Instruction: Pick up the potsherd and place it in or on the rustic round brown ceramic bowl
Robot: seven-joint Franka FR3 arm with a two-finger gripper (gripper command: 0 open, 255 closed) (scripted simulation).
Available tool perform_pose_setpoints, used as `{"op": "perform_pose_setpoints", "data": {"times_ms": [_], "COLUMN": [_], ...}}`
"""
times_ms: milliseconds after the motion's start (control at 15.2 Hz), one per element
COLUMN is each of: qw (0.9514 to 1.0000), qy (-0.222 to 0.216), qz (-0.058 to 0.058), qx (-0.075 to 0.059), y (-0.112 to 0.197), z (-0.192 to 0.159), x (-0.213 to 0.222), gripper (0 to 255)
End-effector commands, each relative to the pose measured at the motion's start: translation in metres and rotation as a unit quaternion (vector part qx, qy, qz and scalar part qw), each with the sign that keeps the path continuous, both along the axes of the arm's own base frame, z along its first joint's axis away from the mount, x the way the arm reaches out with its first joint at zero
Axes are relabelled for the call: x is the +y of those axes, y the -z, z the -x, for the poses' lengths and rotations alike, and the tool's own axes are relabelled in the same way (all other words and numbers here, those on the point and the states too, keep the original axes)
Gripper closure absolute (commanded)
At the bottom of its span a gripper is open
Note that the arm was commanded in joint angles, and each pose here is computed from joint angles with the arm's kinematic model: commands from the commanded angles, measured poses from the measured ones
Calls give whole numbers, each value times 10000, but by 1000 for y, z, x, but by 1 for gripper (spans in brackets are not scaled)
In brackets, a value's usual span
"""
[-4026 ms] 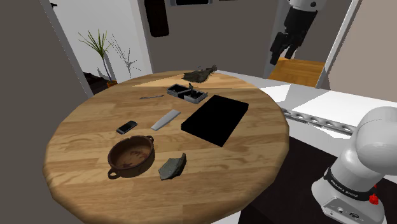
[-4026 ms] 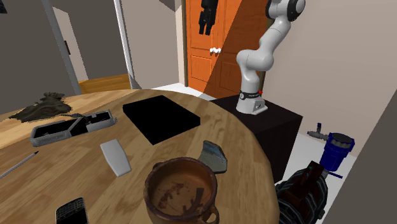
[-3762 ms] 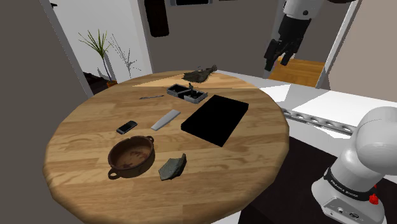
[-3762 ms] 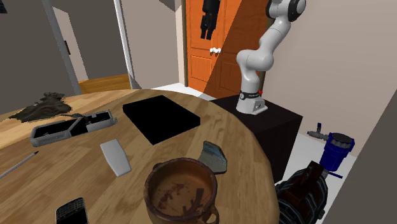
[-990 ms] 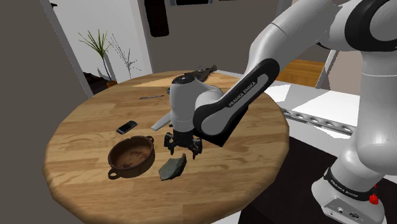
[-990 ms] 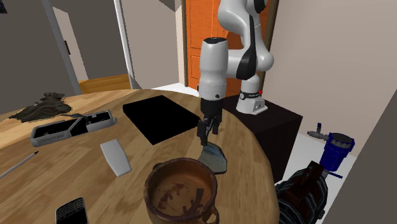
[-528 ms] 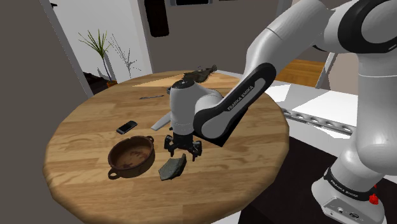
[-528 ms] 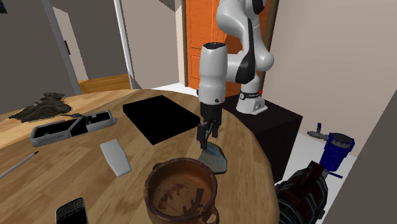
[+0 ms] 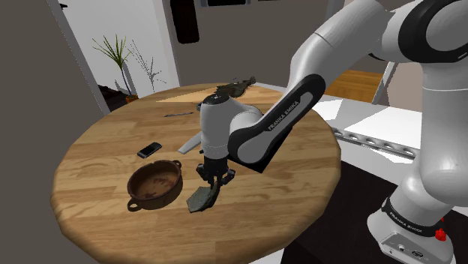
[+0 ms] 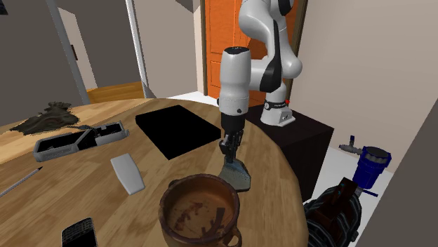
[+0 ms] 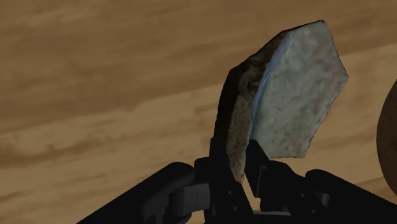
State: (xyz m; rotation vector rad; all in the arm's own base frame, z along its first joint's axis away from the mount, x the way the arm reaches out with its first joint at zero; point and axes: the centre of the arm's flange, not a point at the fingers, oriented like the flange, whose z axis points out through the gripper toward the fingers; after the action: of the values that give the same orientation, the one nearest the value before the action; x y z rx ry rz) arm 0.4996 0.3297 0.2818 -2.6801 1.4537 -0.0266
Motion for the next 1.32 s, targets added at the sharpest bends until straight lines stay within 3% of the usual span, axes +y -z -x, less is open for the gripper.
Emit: {"op": "perform_pose_setpoints", "data": {"times_ms": [0,198,1254], "qw": [10000,10000,10000], "qy": [1,1,1], "qz": [1,1,1], "qx": [2,1,1], "y": [0,0,-84], "z": [0,0,0], "x": [0,0,0], "gripper": [255,255,255]}}
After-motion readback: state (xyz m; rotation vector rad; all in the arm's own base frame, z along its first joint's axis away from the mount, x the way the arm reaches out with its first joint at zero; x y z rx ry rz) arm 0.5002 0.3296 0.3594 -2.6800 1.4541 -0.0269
